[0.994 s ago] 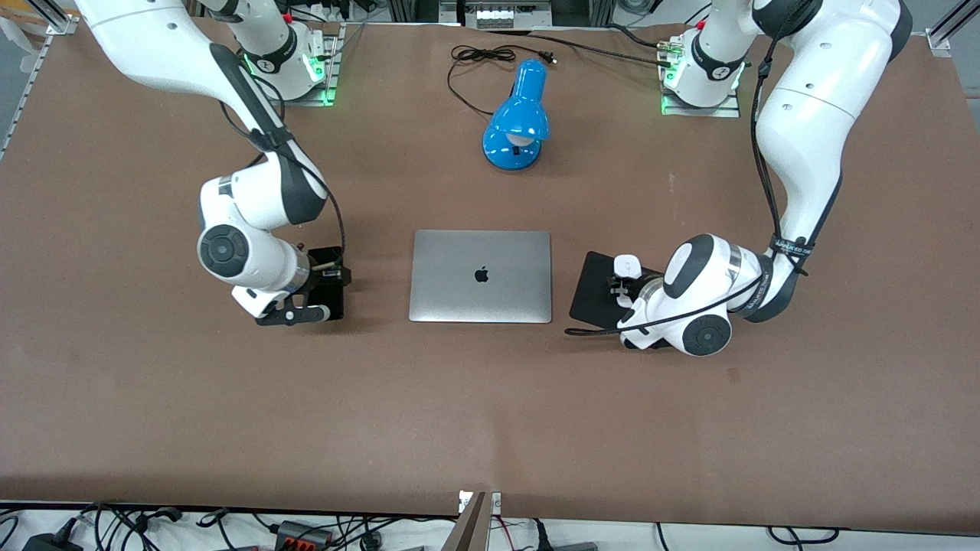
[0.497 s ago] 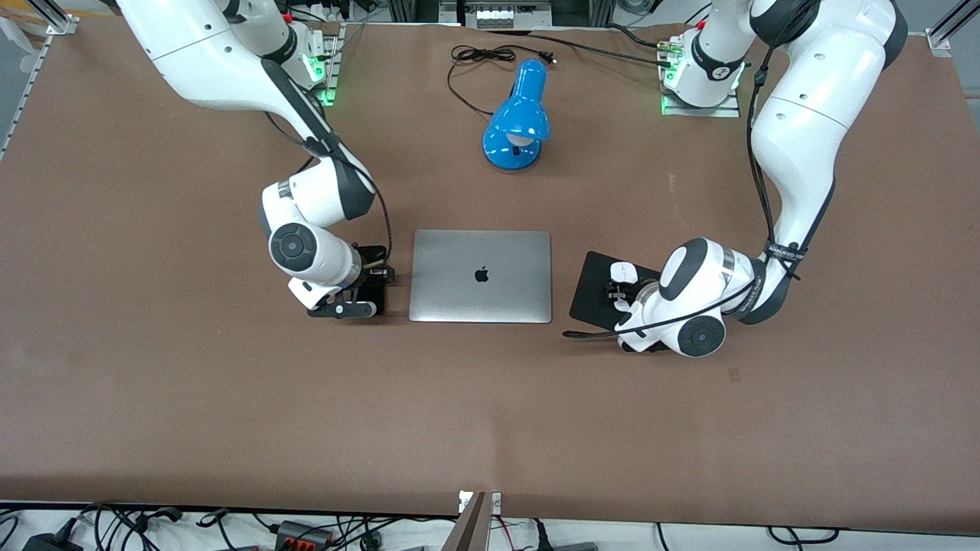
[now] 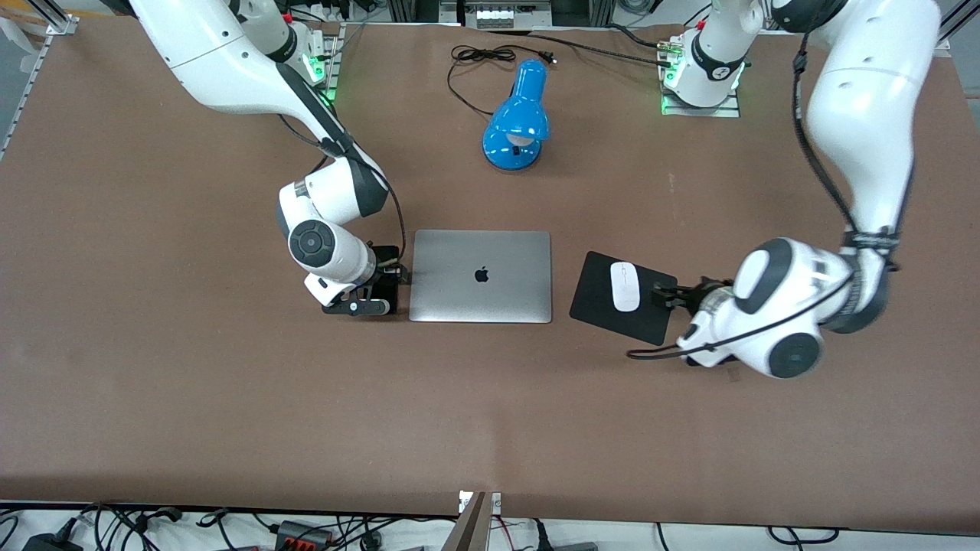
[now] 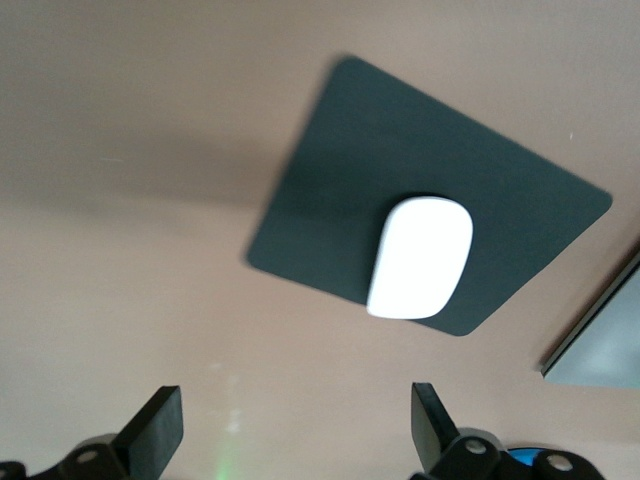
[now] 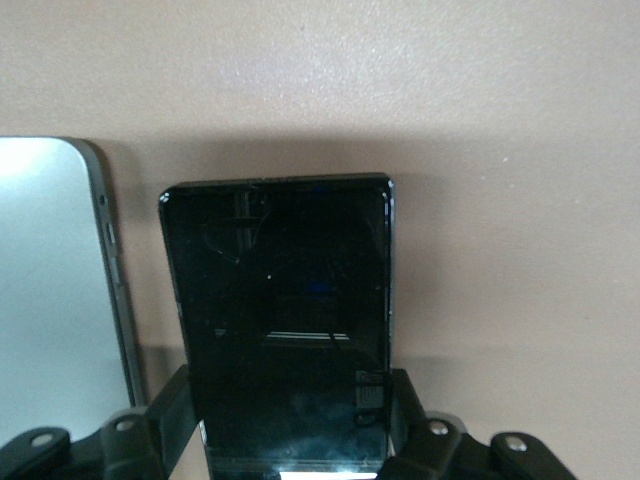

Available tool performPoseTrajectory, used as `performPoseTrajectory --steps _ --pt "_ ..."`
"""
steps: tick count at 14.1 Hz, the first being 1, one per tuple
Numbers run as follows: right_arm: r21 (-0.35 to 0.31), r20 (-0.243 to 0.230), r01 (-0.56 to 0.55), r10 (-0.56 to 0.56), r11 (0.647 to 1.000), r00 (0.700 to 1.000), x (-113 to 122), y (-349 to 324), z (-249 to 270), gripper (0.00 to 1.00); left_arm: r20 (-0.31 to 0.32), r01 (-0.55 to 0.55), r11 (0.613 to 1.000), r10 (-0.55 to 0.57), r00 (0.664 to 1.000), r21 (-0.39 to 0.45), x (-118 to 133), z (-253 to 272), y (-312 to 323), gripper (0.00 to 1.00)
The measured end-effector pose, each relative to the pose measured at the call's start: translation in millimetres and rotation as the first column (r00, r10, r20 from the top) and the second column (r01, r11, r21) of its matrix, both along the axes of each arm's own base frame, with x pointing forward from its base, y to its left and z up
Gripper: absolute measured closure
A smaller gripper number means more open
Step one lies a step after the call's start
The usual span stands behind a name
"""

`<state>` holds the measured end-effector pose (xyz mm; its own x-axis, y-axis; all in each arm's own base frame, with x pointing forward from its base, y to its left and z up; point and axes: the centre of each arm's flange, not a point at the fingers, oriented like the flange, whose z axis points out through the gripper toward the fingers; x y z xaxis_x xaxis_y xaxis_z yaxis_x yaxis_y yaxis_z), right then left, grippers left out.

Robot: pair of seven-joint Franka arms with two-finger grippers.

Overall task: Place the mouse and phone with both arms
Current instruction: 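Release the phone with the right gripper while the left gripper lifts away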

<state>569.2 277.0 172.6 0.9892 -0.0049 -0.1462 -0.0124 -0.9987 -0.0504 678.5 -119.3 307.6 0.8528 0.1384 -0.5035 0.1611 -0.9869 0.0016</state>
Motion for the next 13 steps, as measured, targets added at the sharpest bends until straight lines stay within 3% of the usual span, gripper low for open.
performPoseTrajectory --steps 3,6,9,12,13 --pt "0.000 -0.001 -0.005 0.005 1.000 1.000 -1.9 3.1 -1.5 0.20 0.140 0.036 0.999 -0.036 0.989 0.005 -2.6 98.9 2.4 0.00" --pt "-0.001 -0.002 -0.011 0.011 1.000 1.000 -3.7 6.5 -1.8 0.20 0.277 0.044 0.998 -0.052 0.960 0.036 -27.0 208.1 7.3 0.00" --pt "-0.003 -0.001 -0.008 0.008 1.000 1.000 -2.9 4.6 -2.0 0.20 0.314 0.026 0.997 -0.045 0.948 0.066 -54.1 268.1 25.0 0.00" --pt "-0.006 0.000 -0.003 0.003 1.000 1.000 -1.5 2.1 -2.1 0.17 0.285 0.031 0.996 -0.053 0.957 0.080 -68.7 267.5 24.7 0.00" --pt "-0.005 0.003 -0.001 0.001 1.000 1.000 -0.1 1.9 -0.1 0.10 0.283 0.040 0.996 -0.062 0.957 0.082 -73.9 261.0 17.9 0.00"
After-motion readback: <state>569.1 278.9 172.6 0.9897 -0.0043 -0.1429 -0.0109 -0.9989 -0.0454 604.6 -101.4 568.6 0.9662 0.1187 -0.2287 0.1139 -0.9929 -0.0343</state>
